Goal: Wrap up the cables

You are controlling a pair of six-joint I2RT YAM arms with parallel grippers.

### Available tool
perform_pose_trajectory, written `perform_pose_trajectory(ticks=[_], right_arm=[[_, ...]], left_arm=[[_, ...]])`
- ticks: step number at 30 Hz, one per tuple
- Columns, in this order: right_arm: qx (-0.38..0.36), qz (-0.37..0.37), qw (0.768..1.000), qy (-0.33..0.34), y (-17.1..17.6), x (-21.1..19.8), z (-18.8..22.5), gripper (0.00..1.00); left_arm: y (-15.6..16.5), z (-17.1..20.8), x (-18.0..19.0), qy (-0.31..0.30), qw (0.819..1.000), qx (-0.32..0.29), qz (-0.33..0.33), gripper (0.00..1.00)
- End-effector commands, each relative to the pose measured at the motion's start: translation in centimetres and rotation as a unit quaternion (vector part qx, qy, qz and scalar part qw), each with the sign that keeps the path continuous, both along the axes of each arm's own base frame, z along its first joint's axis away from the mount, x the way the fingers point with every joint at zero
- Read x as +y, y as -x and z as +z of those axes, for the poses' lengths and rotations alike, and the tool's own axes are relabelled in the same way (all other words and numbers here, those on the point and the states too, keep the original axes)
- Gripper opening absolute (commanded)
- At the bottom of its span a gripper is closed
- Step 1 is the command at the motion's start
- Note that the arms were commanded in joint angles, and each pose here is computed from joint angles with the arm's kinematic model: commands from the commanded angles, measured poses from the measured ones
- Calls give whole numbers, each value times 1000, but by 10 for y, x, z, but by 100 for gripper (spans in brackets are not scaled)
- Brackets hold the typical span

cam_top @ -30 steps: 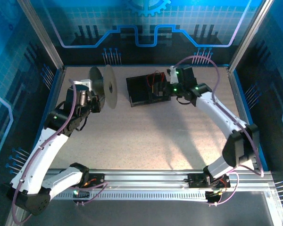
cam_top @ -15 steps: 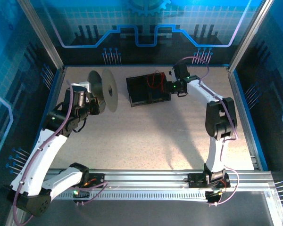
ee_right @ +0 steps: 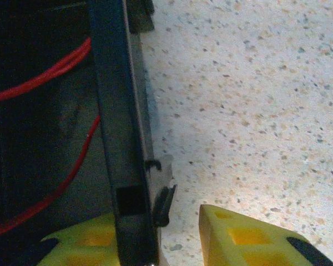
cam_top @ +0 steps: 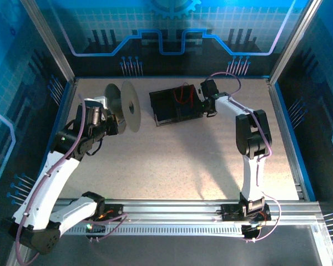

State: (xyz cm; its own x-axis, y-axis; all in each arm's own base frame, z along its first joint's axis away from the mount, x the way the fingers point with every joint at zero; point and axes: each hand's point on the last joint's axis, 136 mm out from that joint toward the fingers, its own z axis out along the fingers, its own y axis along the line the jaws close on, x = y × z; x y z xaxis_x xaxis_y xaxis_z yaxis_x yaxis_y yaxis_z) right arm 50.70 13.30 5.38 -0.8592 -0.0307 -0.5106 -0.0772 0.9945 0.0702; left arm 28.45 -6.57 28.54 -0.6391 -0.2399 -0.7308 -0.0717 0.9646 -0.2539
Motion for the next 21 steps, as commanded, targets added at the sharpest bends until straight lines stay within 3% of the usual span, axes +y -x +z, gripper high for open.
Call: perform_pose_trajectory(ticks=[1,9,14,17,19,21], right_arm=[[-13,-32,999,40,7,-27,9,33],[38,-85,995,28,59,-58,-2,35],[44,-104,994,10,100,-75,4,41],[23,-102,994,-4,117,-81,27,57],[15,-103,994,-18,126,-83,44,75],[-6,-99,995,-30,133,-83,65,100]], left_arm=[[-9,15,-5,31,999,-32,1,0],[-12,14,-10,42,999,-31,-6,0],[-15,11,-18,54,998,-24,-18,0],[-18,8,-25,65,997,-16,-30,0],[-21,4,-30,71,997,-10,-36,0],[-24,-1,-36,76,996,-1,-42,0]])
